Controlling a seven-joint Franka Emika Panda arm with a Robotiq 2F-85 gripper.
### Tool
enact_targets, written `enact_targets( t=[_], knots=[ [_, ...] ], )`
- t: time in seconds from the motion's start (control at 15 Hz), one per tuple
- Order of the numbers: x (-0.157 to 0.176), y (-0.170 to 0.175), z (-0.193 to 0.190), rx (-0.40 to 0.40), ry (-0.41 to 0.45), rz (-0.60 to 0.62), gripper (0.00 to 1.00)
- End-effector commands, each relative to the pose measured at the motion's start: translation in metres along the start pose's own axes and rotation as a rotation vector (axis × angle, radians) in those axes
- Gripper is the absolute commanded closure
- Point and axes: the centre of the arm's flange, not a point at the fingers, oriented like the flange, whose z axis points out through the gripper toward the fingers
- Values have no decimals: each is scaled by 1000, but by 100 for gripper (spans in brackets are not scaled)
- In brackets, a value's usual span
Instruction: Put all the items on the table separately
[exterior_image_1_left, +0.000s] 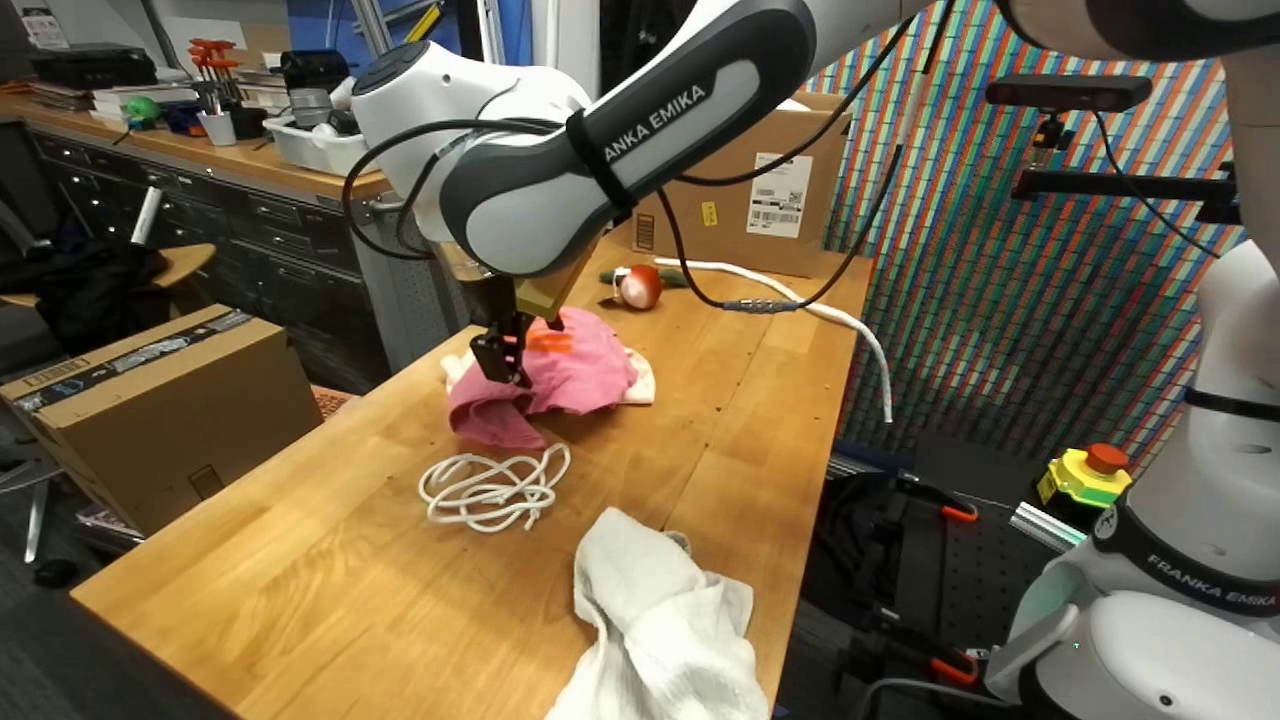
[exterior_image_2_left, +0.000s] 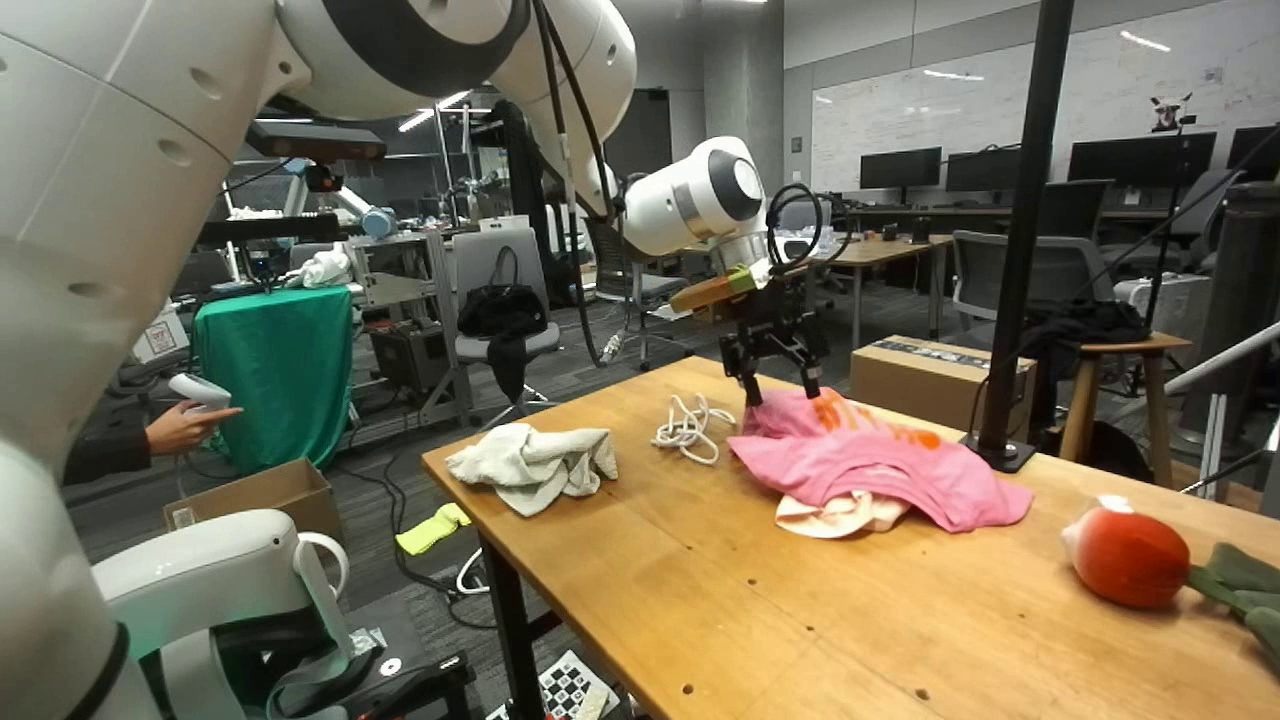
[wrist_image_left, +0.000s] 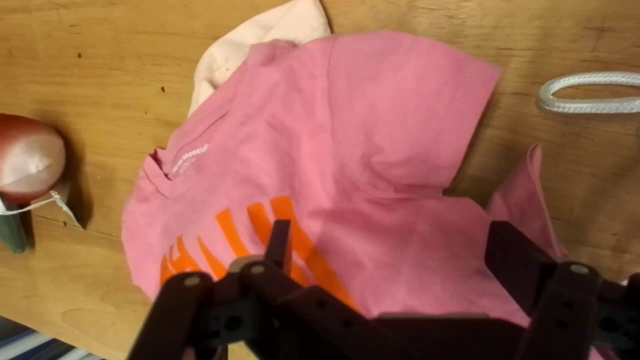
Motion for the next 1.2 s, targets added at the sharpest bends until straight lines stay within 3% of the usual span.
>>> enact_targets(
  t=[0.0,1.13],
  knots=[
    [13,11,3,2,-2,-4,0],
    [-1,-11,13,90,-47,-41,0]
  ],
)
